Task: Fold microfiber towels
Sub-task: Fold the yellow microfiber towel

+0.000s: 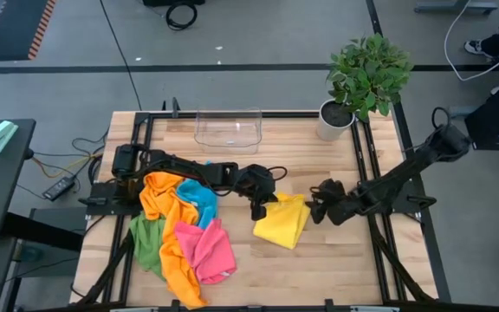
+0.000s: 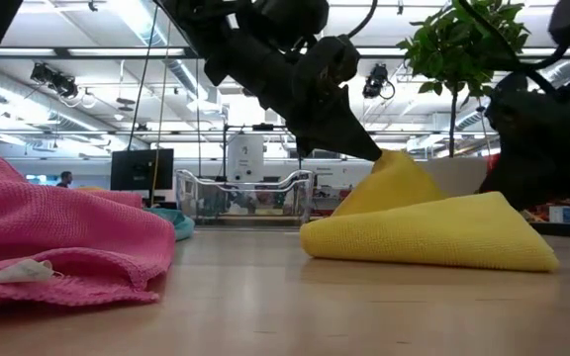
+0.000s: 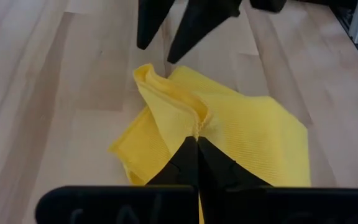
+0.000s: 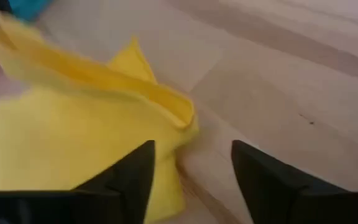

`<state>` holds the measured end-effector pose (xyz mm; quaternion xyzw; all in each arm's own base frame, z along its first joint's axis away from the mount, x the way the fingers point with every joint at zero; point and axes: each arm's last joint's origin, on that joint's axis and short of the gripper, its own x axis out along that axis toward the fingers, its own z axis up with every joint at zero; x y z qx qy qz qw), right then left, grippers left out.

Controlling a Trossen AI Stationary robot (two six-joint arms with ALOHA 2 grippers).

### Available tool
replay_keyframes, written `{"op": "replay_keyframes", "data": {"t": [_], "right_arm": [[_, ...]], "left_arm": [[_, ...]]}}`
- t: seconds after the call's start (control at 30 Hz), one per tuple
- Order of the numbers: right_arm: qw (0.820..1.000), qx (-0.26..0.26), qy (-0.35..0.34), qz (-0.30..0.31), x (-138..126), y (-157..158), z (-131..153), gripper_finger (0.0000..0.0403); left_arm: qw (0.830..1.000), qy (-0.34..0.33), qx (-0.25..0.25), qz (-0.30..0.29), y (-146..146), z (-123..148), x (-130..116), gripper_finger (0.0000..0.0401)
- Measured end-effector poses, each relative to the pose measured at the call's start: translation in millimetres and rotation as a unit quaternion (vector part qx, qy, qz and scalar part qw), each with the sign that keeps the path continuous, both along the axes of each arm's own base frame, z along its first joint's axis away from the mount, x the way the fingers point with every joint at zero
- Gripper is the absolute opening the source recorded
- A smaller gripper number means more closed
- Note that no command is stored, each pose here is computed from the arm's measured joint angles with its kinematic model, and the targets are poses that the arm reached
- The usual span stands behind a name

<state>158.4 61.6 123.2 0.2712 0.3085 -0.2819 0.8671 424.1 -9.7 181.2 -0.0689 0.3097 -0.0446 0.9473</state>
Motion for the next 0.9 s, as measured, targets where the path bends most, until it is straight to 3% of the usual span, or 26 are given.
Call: {"op": "replay_keyframes", "data": {"t": [0.17, 0.33, 0.57, 0.67, 0.9], "right_arm": [[0.997, -0.045, 0.036, 0.048, 4, -5, -3, 0.0258], [0.995, -0.038, 0.023, 0.088, 15, -13, -5, 0.0257], [0.995, -0.026, 0.029, 0.093, 18, -25, -11, 0.0248], [0.993, -0.029, 0.032, 0.105, 18, -25, -11, 0.0212], [0.991, -0.045, 0.021, 0.125, 21, -24, -9, 0.0067]], "left_arm": [[1.0, 0.001, -0.003, 0.002, 0, 0, 0, 0.0002], [1.0, 0.002, -0.009, 0.007, 0, 0, 0, 0.0003], [1.0, 0.007, -0.013, 0.01, 0, -1, -1, 0.0004], [1.0, 0.007, -0.013, 0.01, 0, -1, -1, 0.0003], [1.0, 0.007, -0.011, 0.014, 1, -1, 0, 0.0003]]}}
